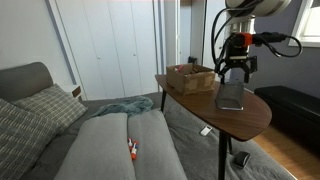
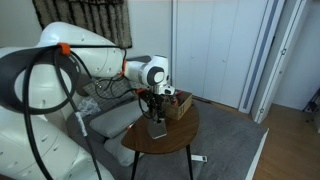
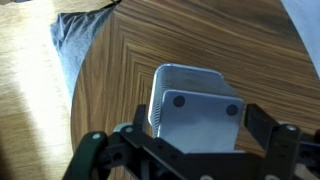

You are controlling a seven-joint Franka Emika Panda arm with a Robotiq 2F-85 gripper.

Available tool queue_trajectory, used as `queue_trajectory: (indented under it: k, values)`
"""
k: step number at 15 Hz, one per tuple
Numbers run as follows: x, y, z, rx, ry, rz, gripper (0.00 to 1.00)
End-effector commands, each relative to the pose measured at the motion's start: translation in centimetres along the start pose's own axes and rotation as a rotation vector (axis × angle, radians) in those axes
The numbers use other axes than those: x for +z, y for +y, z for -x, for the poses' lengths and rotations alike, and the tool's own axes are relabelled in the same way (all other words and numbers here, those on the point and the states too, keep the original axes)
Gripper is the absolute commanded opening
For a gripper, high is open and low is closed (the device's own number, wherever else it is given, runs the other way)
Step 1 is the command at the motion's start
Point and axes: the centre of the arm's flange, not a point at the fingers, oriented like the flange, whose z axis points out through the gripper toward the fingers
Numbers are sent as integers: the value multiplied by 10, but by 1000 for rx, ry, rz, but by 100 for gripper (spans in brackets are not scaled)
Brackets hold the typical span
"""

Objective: Flip the gray bin and place it the right way up on the table

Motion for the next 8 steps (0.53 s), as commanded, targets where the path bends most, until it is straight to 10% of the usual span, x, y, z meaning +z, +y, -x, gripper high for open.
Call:
queue_trajectory:
  k: [1,8]
  values:
    - [11,-10,2,18,-32,-12,100]
    - [13,-6,-2,28,-51,-9,55]
